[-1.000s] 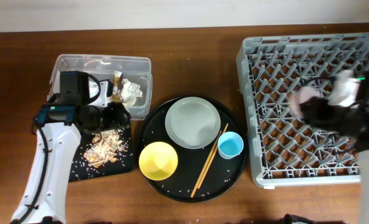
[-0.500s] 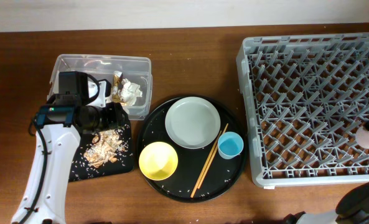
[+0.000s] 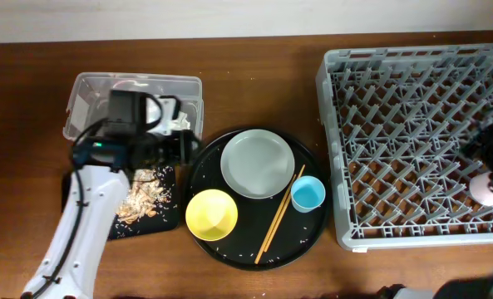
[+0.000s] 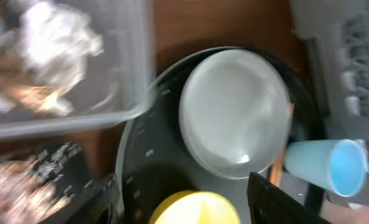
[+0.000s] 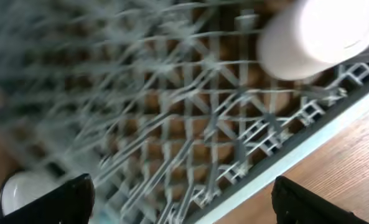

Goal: Sort waste into correct bins and load items into the dishwasher rack
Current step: 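Place the pink cup upside down in the rack with the right gripper, then grasp the blue cup with the left gripper and lift it, then hand the blue cup from the left to the right gripper, then place the blue cup upside down in the rack with the right gripper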

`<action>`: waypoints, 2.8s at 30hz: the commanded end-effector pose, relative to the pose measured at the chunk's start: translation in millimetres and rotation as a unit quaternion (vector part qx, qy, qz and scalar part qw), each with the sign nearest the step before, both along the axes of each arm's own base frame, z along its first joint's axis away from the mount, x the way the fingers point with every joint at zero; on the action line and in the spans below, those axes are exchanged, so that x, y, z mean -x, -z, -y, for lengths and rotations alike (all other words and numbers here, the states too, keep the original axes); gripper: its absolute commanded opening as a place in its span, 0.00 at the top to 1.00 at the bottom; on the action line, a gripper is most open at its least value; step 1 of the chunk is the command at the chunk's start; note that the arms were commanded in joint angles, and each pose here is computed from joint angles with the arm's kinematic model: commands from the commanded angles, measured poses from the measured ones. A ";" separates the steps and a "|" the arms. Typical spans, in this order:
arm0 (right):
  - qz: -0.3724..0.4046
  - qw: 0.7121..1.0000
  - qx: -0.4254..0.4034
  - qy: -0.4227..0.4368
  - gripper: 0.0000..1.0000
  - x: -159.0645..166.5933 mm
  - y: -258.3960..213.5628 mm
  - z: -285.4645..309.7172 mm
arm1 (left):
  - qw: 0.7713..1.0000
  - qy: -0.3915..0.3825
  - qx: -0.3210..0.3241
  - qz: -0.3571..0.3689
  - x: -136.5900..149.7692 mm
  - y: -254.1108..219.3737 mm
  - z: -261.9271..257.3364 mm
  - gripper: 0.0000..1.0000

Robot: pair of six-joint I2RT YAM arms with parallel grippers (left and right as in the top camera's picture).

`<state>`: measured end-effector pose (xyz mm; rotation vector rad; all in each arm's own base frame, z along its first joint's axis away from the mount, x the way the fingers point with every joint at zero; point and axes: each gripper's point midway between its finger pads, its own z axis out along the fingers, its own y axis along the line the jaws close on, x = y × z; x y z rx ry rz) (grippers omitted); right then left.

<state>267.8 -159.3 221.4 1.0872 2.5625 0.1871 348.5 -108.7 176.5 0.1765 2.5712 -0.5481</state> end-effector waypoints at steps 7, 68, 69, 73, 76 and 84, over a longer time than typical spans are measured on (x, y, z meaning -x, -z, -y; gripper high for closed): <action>0.004 0.985 0.022 -0.174 0.06 -10.0 -22.8 -96.1 | 0.973 0.226 0.030 0.033 43.8 18.4 175.8 0.35; 0.321 0.541 -0.184 -0.755 0.41 -0.2 -78.0 -411.2 | 0.863 0.278 0.420 -0.040 33.5 -88.8 119.0 0.98; 0.320 0.542 -0.182 -0.755 0.43 -0.7 -77.2 -410.8 | 0.864 0.277 0.419 -0.039 32.9 -88.3 118.9 0.97; 0.300 0.566 -0.155 -0.752 0.44 -8.5 -67.2 -405.6 | 0.892 0.240 0.381 -0.029 18.5 -73.3 116.3 0.56; 0.199 0.688 -0.060 -0.695 0.45 -37.5 -30.2 -370.7 | 0.981 0.090 0.167 -0.026 -17.0 4.1 71.2 0.40; -0.012 0.935 0.108 -0.338 0.48 -64.8 -10.5 -167.1 | 0.996 -0.062 -0.009 -0.056 -2.1 20.4 -22.5 0.39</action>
